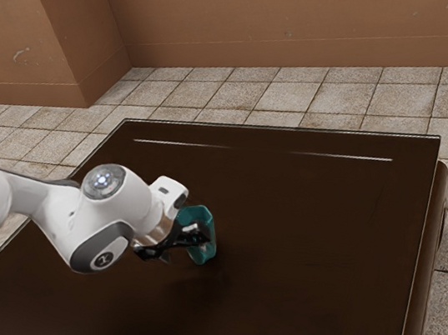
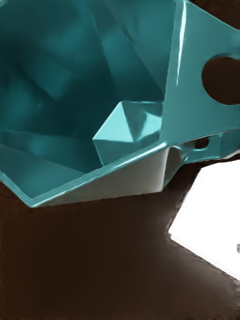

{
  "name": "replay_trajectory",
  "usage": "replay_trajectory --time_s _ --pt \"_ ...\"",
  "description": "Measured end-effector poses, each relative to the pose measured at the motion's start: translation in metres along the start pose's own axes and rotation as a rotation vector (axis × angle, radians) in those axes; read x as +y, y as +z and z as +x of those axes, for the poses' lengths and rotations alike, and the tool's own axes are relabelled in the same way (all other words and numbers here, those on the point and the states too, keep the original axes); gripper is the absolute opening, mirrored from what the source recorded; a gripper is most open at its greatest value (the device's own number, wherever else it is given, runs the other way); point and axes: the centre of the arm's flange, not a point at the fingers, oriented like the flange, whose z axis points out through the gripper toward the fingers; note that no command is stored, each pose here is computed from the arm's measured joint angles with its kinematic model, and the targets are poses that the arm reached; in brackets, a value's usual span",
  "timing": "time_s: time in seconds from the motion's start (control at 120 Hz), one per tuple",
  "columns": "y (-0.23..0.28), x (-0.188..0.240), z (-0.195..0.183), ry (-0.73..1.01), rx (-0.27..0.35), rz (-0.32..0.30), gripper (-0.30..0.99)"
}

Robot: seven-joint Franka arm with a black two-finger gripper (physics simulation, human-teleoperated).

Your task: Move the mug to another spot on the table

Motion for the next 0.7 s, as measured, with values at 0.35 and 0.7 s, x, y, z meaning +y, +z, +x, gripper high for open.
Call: replay_trajectory --time_s 0.35,0.7 --pt "-0.117 0.025 0.024 0.048 0.178 -0.073 0.68" --pt "-0.215 0.046 0.174 -0.019 -0.123 -0.047 0.69"
